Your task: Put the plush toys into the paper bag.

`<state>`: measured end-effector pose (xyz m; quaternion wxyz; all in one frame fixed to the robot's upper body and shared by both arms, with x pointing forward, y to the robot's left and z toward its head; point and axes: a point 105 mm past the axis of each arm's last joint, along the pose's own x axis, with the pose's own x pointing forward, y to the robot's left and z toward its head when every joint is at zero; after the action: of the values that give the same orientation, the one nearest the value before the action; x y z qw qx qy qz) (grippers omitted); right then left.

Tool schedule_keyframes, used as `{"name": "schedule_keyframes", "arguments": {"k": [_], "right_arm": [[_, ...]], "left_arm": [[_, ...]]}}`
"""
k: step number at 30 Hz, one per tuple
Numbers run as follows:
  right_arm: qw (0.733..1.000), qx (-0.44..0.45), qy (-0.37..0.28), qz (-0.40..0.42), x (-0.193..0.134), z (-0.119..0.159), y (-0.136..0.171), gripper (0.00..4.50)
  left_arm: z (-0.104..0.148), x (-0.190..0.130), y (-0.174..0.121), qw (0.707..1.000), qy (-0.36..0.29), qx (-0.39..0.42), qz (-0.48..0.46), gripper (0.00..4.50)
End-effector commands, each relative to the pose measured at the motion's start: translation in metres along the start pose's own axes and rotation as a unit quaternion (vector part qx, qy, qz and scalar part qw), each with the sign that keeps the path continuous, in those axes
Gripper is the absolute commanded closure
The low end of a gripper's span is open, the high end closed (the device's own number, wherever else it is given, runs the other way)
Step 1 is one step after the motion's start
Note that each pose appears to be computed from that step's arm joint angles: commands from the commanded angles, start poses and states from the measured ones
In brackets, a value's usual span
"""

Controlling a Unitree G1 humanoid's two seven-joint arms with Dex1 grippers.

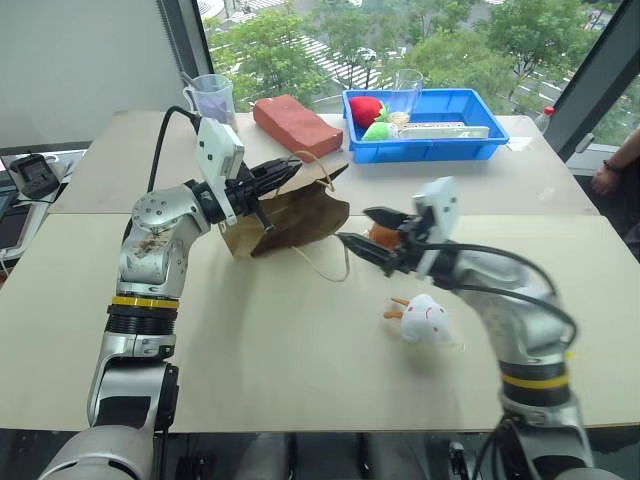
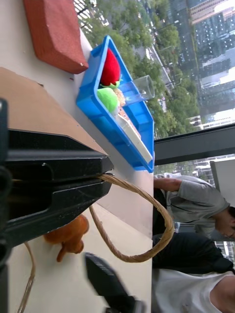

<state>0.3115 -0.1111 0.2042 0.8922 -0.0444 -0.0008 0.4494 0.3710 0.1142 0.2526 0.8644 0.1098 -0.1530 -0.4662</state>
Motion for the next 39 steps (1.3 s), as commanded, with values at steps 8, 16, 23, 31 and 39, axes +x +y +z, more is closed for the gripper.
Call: {"name": "schedule_keyframes", "arguments": {"k": [8,16,23,31,39], "right_arm": [[0.969,-0.009,0.247,0.009,-0.096,-0.081,-0.012,0.03],[0.968,0.013,0.249,-0.012,-0.091,-0.106,-0.015,0.03],[0.971,0.016,0.240,0.005,-0.091,-0.103,-0.009,1.82],[0.990,0.007,0.137,0.036,-0.051,-0.039,0.003,4.43],[0.995,0.073,0.060,0.022,0.030,-0.013,0.019,4.49]], "left_arm": [[0.014,-0.010,-0.010,0.998,0.000,0.021,-0.059,4.50],[0.018,-0.008,-0.010,0.998,0.000,0.024,-0.062,4.50],[0.018,-0.010,-0.011,0.998,0.004,0.025,-0.059,4.50],[0.018,-0.009,-0.010,0.998,0.003,0.027,-0.057,4.50],[0.020,0.001,-0.018,0.998,-0.011,0.022,-0.066,4.50]]}}
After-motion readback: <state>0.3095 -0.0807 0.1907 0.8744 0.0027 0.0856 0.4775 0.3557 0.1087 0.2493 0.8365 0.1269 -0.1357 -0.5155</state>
